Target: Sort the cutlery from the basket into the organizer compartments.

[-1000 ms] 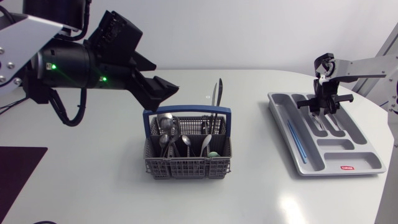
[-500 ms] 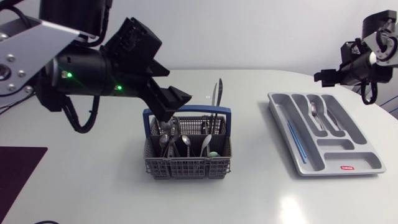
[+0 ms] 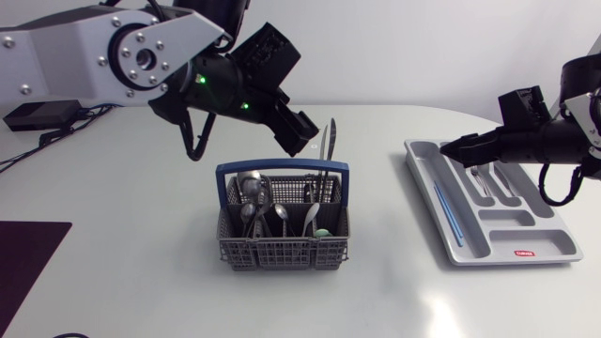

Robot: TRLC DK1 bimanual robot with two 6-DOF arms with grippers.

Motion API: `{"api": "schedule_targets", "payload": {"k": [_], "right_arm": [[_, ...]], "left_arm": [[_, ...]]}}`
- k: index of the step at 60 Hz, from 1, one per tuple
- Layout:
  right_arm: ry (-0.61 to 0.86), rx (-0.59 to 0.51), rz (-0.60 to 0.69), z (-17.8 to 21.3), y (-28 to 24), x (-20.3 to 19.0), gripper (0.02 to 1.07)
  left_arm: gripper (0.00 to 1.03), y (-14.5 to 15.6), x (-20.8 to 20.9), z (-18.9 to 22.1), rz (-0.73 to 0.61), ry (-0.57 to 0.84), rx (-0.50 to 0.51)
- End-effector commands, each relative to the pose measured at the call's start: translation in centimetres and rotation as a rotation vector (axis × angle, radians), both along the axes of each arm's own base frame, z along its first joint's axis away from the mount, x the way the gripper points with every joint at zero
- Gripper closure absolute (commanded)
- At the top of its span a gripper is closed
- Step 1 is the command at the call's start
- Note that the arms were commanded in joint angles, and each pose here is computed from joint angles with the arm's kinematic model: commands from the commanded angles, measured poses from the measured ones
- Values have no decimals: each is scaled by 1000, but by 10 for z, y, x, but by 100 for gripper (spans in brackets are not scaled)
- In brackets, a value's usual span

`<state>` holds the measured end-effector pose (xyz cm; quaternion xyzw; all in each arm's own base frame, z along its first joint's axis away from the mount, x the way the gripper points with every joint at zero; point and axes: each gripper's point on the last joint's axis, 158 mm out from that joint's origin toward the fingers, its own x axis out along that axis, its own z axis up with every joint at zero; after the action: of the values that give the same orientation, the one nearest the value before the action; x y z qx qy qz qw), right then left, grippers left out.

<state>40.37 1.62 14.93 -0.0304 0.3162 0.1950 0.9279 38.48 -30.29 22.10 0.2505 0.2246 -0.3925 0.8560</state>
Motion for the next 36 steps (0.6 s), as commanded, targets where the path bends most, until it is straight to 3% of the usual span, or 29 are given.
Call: {"api": "schedule_targets", "payload": {"k": [1,19,36], "right_arm": [[-4,23,116,2,30,-11,32],[-8,80,348,13,94,-45,32],[-52,53,510,20,135,-119,32]], "left_arm": [[6,-6,2,4,-11,-10,8],[6,10,-8,-3,4,22,32],[7,39,-69,-11,-60,30,90]]}}
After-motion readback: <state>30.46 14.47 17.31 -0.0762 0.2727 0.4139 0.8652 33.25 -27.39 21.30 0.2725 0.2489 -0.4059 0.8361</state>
